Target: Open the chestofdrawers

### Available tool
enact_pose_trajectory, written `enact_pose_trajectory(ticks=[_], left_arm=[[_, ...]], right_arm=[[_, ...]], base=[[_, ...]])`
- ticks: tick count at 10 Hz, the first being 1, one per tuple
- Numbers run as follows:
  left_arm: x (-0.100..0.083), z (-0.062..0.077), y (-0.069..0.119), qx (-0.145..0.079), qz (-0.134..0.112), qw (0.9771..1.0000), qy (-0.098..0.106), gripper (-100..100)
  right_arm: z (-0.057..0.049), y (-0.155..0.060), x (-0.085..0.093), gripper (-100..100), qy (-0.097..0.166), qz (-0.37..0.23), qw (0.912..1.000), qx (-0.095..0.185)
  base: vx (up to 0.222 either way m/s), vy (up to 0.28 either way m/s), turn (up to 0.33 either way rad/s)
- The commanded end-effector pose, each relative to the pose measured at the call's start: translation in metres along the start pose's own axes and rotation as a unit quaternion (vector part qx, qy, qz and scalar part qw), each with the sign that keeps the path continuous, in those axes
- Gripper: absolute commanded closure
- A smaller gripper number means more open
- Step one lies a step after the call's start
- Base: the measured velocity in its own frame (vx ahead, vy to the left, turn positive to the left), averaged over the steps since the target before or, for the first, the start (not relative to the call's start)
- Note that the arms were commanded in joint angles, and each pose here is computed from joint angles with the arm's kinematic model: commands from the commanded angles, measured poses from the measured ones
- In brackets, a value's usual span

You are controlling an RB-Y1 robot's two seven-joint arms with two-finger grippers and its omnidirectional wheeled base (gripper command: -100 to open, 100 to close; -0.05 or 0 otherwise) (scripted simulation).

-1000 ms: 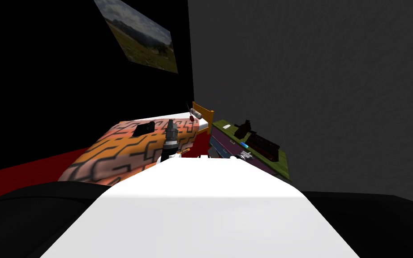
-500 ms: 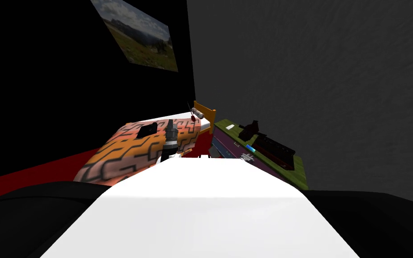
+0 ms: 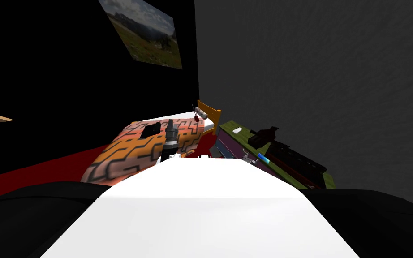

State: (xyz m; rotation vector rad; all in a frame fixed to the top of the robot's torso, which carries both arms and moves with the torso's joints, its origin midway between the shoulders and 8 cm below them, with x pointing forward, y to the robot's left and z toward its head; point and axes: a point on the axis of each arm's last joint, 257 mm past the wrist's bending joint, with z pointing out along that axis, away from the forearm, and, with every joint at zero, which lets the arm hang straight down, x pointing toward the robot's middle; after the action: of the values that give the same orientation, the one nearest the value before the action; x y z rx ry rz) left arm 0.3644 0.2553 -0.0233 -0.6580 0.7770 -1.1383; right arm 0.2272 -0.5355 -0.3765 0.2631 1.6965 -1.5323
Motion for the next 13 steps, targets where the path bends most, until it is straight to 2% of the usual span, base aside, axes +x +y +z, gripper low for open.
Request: enact_pose_trajectory(ticks=[1, 5, 6, 7, 8, 9, 10, 11, 13], left_arm=[[0.000, 0.000, 0.000, 0.000, 0.000, 1.0000, 0.000, 0], [0.000, 0.000, 0.000, 0.000, 0.000, 1.0000, 0.000, 0], [0.000, 0.000, 0.000, 0.000, 0.000, 1.0000, 0.000, 0], [0.000, 0.000, 0.000, 0.000, 0.000, 1.0000, 0.000, 0], [0.000, 0.000, 0.000, 0.000, 0.000, 1.0000, 0.000, 0], [0.000, 0.000, 0.000, 0.000, 0.000, 1.0000, 0.000, 0], [0.000, 0.000, 0.000, 0.000, 0.000, 1.0000, 0.000, 0], [0.000, 0.000, 0.000, 0.000, 0.000, 1.0000, 0.000, 0], [0.000, 0.000, 0.000, 0.000, 0.000, 1.0000, 0.000, 0]], right_arm=[[-0.007, -0.007, 0.004, -100, -0.023, -0.045, 0.9987, 0.002], [-0.020, -0.020, 0.016, -100, -0.056, -0.117, 0.9915, 0.005], [-0.018, -0.018, 0.014, -100, -0.051, -0.105, 0.9932, 0.004], [-0.002, -0.021, 0.009, -100, -0.052, -0.108, 0.9928, 0.005], [0.003, -0.021, 0.007, -100, -0.052, -0.108, 0.9928, 0.005], [-0.003, -0.018, 0.008, -100, -0.051, -0.107, 0.9930, 0.004], [-0.015, -0.018, 0.013, 100, -0.052, -0.107, 0.9929, 0.005], [-0.010, -0.018, 0.010, 100, -0.051, -0.108, 0.9929, 0.003], [-0.007, -0.020, 0.006, 100, -0.054, -0.109, 0.9926, 0.004]], base=[[0.101, 0.052, 0.105], [0.119, 0.077, 0.088], [0.065, 0.033, 0.015], [0.015, 0.005, -0.005], [0.000, 0.000, 0.000], [-0.007, 0.012, -0.002], [-0.006, -0.005, 0.009], [-0.007, -0.009, -0.013], [-0.062, 0.108, -0.021]])
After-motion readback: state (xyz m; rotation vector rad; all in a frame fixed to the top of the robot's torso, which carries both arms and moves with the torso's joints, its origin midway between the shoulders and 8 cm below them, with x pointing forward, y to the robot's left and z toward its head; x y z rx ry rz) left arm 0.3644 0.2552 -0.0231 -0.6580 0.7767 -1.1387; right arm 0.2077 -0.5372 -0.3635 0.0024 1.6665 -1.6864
